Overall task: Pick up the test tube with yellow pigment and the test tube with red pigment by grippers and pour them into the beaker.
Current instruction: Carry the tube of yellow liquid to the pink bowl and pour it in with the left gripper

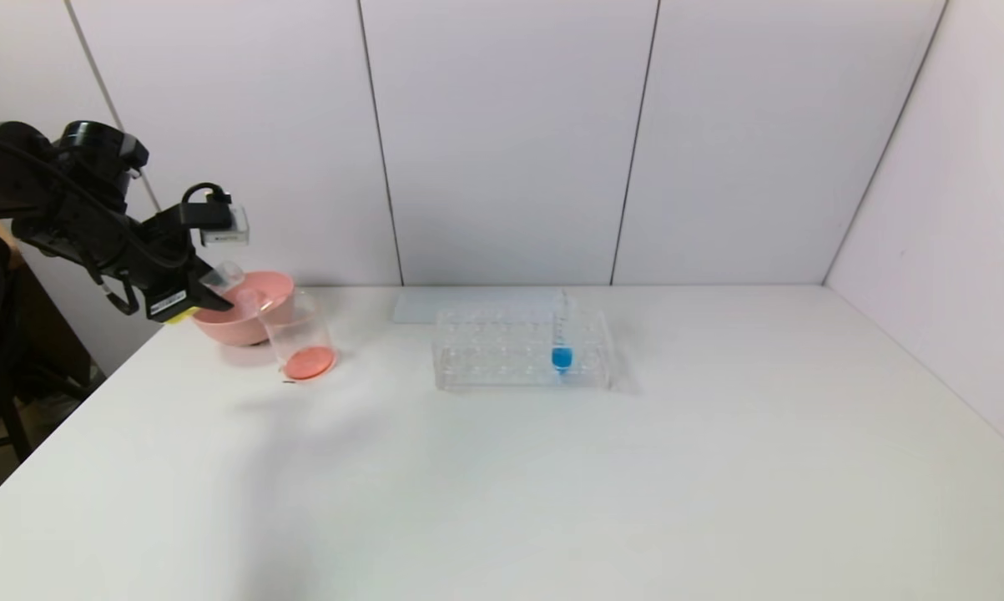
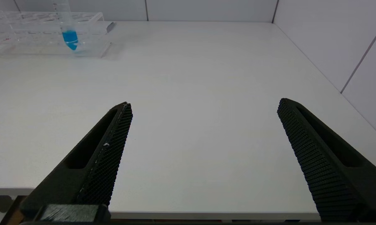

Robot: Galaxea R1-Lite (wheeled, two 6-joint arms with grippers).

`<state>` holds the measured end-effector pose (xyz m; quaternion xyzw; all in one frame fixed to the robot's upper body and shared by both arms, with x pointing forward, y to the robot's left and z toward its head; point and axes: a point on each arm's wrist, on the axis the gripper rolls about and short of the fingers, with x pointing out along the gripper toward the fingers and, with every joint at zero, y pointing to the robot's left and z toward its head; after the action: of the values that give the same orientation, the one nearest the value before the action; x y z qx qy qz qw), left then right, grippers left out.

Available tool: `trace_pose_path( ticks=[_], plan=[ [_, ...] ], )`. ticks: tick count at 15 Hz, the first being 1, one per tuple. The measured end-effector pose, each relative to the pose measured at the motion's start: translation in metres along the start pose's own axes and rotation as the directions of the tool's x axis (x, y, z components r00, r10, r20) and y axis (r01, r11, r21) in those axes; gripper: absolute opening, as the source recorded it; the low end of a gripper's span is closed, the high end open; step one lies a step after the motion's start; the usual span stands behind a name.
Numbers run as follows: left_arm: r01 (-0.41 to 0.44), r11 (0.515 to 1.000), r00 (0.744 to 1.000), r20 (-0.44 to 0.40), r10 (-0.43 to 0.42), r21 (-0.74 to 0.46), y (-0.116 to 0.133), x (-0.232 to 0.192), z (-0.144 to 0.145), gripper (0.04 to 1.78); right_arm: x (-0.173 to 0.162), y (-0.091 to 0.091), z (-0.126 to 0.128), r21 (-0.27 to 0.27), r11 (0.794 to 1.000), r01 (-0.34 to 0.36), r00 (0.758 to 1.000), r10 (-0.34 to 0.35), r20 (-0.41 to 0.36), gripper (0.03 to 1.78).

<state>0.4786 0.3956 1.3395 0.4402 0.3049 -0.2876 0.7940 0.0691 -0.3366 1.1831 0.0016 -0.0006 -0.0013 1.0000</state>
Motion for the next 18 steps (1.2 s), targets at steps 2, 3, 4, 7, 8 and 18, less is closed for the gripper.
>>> trace_pose_path(
  ticks=[2, 3, 4, 7, 8, 18],
  plan=[
    [0.003, 1.0, 1.0, -0.003, -0.003, 0.0, 0.0, 0.003, -0.001, 0.49, 0.0, 0.0, 0.0, 0.0, 1.0, 0.0, 1.0, 0.0, 0.0, 1.7],
    [0.003, 1.0, 1.0, -0.004, -0.003, 0.003, 0.001, 0.004, 0.0, 0.49, 0.0, 0.0, 0.0, 0.0, 1.0, 0.0, 1.0, 0.0, 0.0, 1.7],
    [0.002, 1.0, 1.0, -0.004, -0.002, 0.016, 0.001, 0.005, 0.001, 0.49, 0.0, 0.0, 0.0, 0.0, 1.0, -0.001, 1.0, 0.001, 0.0, 1.7],
    [0.017, 0.999, 1.0, -0.01, -0.017, 0.046, 0.002, 0.008, 0.005, 0.49, 0.0, 0.0, 0.0, 0.0, 1.0, 0.0, 1.0, 0.0, 0.0, 1.7],
    [0.028, 0.998, 1.0, -0.015, -0.027, 0.053, 0.001, 0.009, 0.007, 0.49, 0.0, 0.0, 0.0, 0.0, 1.0, -0.001, 1.0, 0.001, 0.0, 1.7],
    [-0.008, 0.993, 0.991, -0.133, 0.024, 0.117, -0.001, 0.016, 0.018, 0.49, 0.0, 0.0, 0.0, 0.0, 1.0, 0.0, 1.0, 0.0, 0.0, 1.7]
  ],
)
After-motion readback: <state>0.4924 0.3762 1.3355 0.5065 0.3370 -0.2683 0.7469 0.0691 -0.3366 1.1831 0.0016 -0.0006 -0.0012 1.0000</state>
